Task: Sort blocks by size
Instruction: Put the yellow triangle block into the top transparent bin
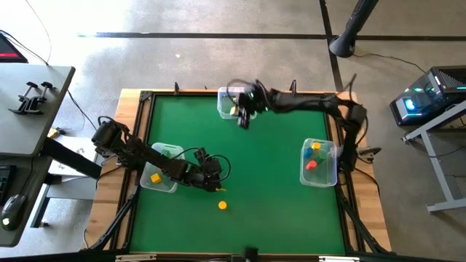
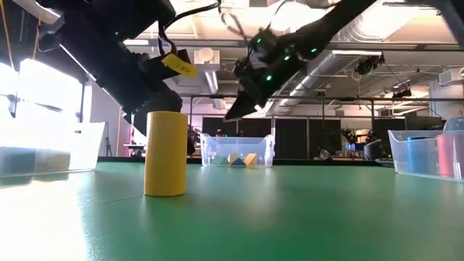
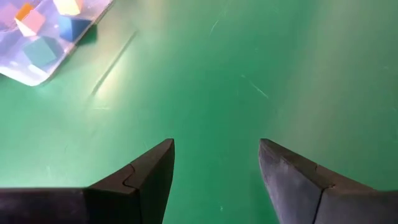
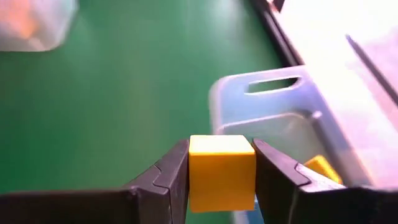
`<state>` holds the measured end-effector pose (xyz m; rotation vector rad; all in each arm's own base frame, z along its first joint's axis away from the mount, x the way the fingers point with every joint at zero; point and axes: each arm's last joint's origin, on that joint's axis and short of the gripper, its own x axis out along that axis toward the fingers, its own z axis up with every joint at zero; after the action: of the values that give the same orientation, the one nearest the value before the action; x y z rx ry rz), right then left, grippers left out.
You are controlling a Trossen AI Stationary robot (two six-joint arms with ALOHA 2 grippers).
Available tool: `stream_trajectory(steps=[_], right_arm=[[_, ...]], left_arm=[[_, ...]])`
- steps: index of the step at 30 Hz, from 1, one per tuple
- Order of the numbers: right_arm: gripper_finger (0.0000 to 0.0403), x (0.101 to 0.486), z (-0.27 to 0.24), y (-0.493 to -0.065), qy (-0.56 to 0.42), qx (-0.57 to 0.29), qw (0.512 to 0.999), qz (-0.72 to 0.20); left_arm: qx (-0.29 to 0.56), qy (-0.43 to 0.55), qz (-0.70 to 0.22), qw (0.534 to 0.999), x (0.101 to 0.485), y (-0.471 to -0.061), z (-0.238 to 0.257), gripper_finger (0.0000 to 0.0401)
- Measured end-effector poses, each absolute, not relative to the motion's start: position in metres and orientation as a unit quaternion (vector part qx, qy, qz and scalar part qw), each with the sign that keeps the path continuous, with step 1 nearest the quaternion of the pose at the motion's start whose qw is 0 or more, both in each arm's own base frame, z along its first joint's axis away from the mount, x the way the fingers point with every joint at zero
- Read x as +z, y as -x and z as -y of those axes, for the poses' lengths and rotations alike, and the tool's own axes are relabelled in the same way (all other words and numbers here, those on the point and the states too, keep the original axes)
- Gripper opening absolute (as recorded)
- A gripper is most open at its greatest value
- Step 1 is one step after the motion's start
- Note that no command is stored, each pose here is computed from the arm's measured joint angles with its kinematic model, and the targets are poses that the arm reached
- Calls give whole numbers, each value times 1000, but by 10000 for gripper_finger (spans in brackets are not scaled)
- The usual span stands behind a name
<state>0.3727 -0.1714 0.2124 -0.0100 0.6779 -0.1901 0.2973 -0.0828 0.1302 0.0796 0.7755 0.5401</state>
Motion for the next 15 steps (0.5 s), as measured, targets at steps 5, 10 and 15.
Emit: stream_trajectory(steps=[5,10,15], right_arm=[[131,202,229,-386,-37,-84,929,-360],[131,190,270,-398,-81,-88,908,-401],[131,169,289,-405,-98,-81,877,-463]], left_arm=[[263,-35,-369,891,130,-296,85,218],[264,-36,-368,891,130,-295,88,218],[272,-42,-362,891,131,-295,88,218]])
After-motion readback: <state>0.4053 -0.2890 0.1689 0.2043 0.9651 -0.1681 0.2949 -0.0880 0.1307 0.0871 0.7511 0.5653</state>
